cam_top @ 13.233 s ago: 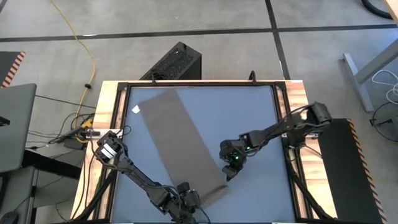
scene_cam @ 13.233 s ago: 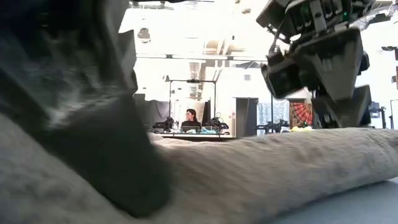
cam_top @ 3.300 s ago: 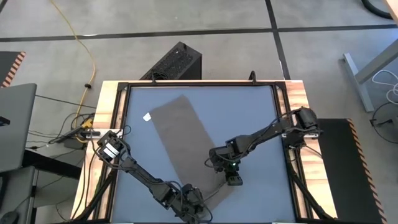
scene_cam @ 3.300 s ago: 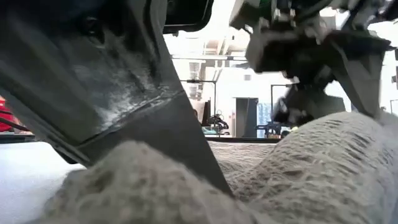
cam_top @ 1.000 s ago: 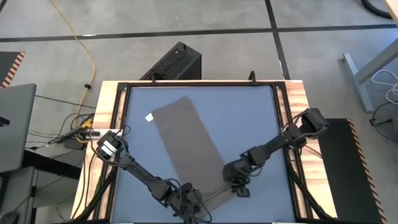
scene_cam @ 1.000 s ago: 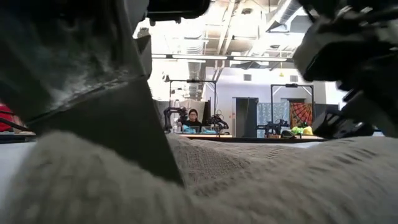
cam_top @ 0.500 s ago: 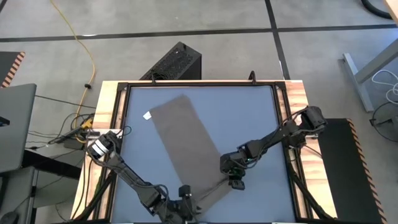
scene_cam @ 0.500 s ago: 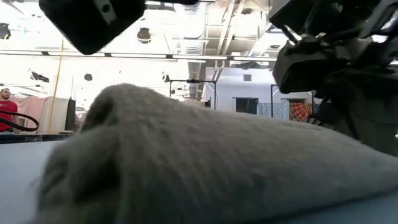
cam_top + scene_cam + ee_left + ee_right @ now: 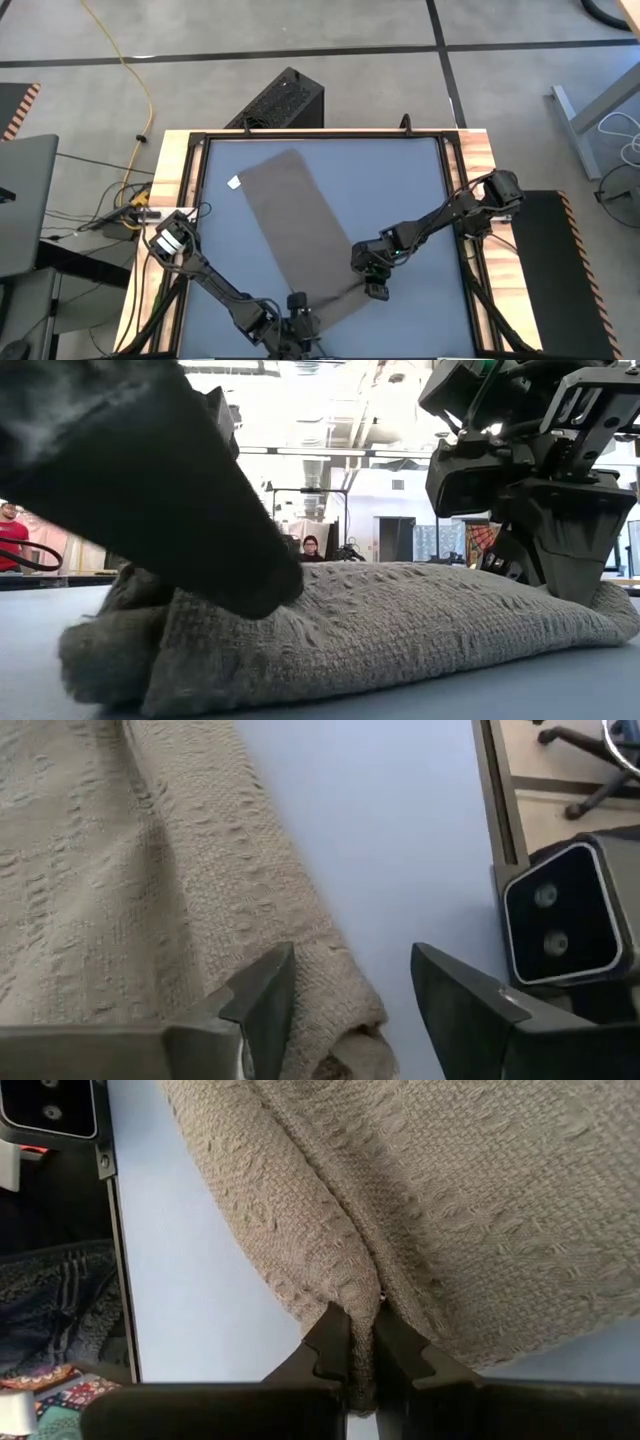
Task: Roll towel into tight, uniform cylinder
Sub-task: Roll the gray towel
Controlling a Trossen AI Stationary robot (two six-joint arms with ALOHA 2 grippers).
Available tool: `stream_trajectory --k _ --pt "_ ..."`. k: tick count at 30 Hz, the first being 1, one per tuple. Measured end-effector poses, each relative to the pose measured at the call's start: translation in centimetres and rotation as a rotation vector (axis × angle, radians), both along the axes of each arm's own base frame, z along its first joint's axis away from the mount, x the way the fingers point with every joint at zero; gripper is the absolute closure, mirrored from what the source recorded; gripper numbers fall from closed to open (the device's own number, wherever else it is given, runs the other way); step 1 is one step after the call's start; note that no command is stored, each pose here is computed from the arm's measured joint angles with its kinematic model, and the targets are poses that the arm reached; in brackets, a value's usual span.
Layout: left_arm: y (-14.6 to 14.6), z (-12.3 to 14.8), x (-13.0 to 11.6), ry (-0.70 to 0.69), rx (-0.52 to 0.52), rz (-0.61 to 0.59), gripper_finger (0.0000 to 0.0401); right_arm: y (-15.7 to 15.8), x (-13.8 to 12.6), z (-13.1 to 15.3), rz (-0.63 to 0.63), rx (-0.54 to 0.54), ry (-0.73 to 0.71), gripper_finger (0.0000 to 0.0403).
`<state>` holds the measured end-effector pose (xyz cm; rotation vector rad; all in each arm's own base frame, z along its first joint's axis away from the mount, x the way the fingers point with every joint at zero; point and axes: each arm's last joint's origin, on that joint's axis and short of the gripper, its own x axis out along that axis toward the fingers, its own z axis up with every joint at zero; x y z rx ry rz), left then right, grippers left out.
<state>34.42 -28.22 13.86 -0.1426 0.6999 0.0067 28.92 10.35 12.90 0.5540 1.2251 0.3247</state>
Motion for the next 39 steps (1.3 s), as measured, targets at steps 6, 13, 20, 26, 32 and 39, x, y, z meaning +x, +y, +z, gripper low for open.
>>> stream_trajectory --k 6,13,20,26,32,39 --pt "-1.7 3.1 0.7 -0.141 0.076 -0.083 0.0210 0.0 0.0 0.0 0.000 0.004 0.003 0.0363" --pt "-0.9 3.4 0.3 0.060 0.125 0.040 0.0213 0.0 0.0 0.0 -0.006 0.010 0.008 0.0363" --pt "-0.8 2.6 0.7 0.096 0.035 0.067 0.0213 0.1 0.0 0.0 -0.003 0.012 0.007 0.0363" --pt "-1.1 -0.6 1.2 0.159 0.002 0.087 0.0214 0.1 0.0 0.0 -0.010 0.014 0.015 0.0363" --pt "-0.8 -0.8 1.1 0.175 -0.005 0.151 0.0261 0.2 0.0 0.1 -0.005 0.016 0.008 0.0352" --pt "-0.9 -0.7 1.2 0.186 -0.106 0.192 0.0384 0.4 0.2 0.2 0.026 0.014 -0.043 0.0329"
